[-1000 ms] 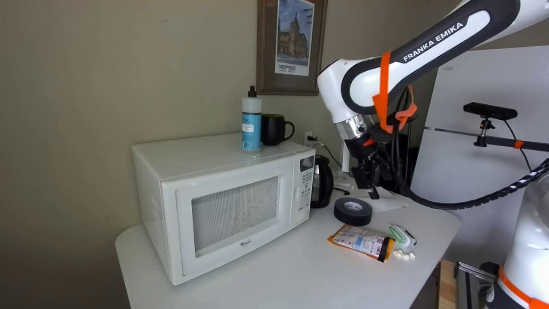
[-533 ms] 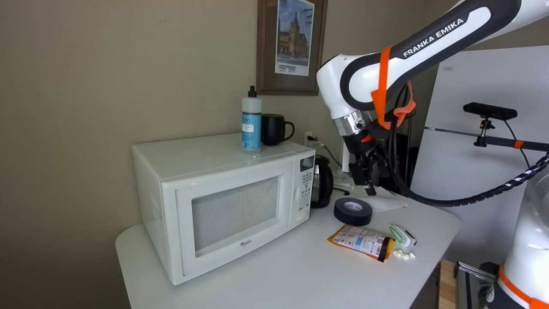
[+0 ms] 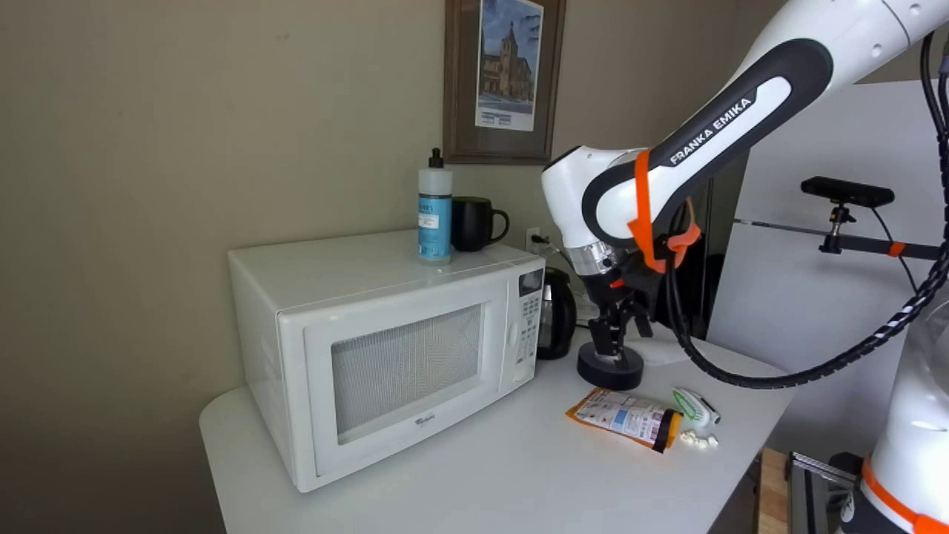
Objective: Move the object to the top of the microwave
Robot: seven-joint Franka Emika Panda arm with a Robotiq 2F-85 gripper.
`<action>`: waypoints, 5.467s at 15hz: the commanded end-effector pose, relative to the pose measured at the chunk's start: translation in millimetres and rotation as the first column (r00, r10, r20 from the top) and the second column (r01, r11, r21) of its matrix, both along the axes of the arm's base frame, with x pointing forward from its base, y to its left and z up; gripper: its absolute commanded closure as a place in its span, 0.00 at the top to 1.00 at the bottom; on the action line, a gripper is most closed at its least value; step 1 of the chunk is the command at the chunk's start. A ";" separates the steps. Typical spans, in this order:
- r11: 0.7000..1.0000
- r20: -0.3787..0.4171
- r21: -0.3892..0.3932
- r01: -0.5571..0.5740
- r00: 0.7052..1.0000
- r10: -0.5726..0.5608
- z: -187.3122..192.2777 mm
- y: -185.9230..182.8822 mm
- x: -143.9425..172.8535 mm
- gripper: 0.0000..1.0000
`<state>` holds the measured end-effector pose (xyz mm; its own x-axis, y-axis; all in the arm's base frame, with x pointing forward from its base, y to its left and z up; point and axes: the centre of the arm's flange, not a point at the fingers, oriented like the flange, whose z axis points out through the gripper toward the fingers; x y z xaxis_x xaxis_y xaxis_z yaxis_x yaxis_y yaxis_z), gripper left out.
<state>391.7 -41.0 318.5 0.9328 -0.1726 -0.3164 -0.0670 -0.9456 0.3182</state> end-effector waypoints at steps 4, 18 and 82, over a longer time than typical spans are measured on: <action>0.989 0.025 -0.014 -0.149 0.989 0.149 -85.9 -15.5 14.8 1.00; 0.997 0.011 -0.074 0.000 1.000 0.001 -135.8 -31.3 26.2 1.00; 0.427 0.407 -0.389 -0.817 0.264 0.875 -57.0 243.7 -4.4 0.00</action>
<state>376.0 163.1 255.1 0.6645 0.7312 0.1545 0.5243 -0.6034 0.6008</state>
